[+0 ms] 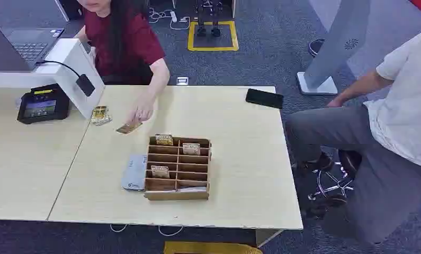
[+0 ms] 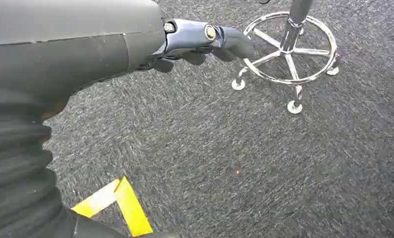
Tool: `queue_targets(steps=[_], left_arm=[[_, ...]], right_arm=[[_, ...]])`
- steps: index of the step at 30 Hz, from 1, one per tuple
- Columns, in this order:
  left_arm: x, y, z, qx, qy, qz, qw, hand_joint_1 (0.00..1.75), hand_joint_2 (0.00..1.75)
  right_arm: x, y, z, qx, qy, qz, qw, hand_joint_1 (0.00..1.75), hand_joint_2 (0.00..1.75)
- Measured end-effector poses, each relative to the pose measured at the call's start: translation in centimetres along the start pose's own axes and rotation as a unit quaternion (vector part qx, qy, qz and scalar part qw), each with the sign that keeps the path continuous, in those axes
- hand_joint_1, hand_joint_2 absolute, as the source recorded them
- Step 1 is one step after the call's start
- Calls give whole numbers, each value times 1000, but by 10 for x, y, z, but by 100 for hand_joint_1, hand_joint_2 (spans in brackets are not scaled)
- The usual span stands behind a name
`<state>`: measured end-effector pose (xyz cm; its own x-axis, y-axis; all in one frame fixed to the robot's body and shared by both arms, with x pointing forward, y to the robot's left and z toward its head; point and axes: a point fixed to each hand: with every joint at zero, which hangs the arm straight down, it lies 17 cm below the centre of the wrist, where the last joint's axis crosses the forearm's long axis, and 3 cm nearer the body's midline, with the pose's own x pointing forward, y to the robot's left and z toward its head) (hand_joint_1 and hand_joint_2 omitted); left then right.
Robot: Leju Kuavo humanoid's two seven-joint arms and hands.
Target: Pass the card to the sensor for recognition and then transmit it.
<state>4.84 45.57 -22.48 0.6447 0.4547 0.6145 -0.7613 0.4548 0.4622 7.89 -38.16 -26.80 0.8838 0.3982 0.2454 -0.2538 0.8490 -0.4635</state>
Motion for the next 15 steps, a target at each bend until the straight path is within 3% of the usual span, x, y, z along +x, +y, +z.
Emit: queue_targets(steps=[15], left_arm=[[0, 1, 0, 1, 0, 1, 1000, 0, 175]], right_arm=[[0, 0, 0, 0, 0, 0, 1000, 0, 175]])
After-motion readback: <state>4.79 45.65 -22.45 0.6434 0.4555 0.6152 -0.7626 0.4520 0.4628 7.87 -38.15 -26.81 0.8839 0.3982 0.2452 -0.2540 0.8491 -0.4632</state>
